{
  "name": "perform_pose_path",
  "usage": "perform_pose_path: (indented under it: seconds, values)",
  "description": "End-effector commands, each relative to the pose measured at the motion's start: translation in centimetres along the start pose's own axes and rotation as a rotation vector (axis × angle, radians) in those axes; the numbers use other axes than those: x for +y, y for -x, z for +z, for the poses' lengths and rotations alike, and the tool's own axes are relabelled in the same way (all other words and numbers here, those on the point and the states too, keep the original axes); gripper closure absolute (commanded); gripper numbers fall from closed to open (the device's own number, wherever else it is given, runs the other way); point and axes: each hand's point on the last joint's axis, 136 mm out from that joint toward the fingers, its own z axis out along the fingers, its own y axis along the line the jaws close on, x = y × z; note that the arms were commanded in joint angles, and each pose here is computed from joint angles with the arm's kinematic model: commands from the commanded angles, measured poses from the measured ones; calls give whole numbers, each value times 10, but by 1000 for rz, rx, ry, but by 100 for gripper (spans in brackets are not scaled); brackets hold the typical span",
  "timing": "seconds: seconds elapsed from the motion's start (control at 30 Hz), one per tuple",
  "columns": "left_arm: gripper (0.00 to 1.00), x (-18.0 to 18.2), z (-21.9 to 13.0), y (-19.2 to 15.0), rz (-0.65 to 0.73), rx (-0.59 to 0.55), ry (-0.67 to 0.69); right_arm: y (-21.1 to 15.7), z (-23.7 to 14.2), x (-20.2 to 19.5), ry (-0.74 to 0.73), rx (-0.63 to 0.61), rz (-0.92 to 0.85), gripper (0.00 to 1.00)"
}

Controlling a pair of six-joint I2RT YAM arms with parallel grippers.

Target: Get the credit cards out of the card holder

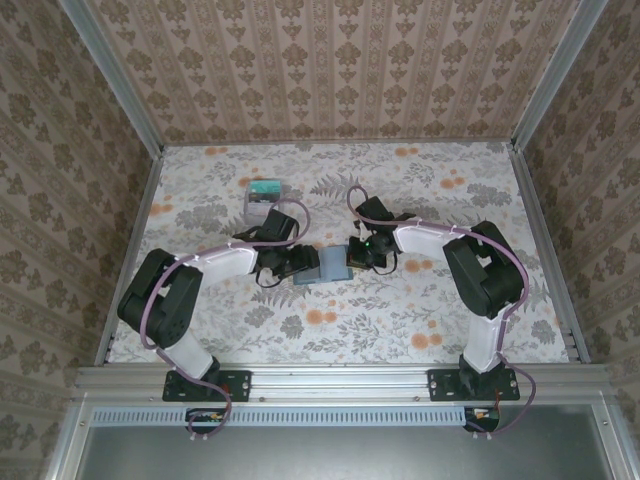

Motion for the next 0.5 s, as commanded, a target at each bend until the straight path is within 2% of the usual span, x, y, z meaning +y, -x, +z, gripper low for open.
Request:
perform_pose_path:
  seconds: [0.0,0.47]
  values:
    - [40,2,3,-15,33,62,21,-7,9,-8,-31,31,0,100]
    - [36,-29,11,-14,108,96,-56,-12,12,-10,-31,45,11,100]
